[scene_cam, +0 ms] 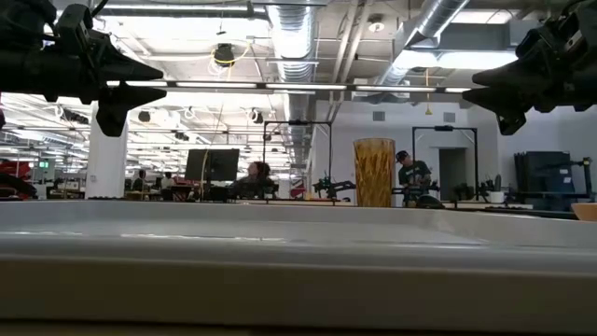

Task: Pick and place plate/cup/fork/spoon on tray
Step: Put the brown glass on the top left of the gray serving tray

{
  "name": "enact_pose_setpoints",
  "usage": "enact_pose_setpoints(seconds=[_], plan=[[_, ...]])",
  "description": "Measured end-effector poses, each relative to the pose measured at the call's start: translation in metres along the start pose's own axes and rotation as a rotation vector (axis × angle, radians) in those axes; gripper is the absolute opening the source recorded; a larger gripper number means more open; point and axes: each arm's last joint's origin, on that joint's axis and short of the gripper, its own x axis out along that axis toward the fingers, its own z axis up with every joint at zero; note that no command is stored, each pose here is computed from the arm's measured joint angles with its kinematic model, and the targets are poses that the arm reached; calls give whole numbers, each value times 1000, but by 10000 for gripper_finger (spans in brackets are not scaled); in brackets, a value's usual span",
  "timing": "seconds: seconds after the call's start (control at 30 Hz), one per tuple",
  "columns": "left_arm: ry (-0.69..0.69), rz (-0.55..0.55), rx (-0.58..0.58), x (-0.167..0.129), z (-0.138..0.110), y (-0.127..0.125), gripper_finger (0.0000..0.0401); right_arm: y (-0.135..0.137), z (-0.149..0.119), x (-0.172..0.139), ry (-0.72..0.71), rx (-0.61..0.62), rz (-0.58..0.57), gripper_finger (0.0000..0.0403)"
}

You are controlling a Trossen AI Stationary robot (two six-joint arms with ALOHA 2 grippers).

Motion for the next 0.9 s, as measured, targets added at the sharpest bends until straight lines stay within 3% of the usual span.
enact_pose_setpoints(seconds=[0.13, 0.27, 0.4, 0.6, 0.9], plan=[[-37, 31, -40, 0, 2, 0, 144, 0, 2, 0, -22, 58, 4, 182], [-143, 83, -265, -1, 8, 1, 144, 2, 9, 0, -89, 247, 34, 182], [-218, 92, -446, -1, 11, 1, 144, 4, 15, -1, -147, 335, 64, 182], [-308, 53, -523, -3, 19, -2, 144, 4, 17, -2, -168, 397, 78, 182], [-389, 95, -610, -4, 21, -1, 147, 4, 18, -2, -184, 531, 77, 182]])
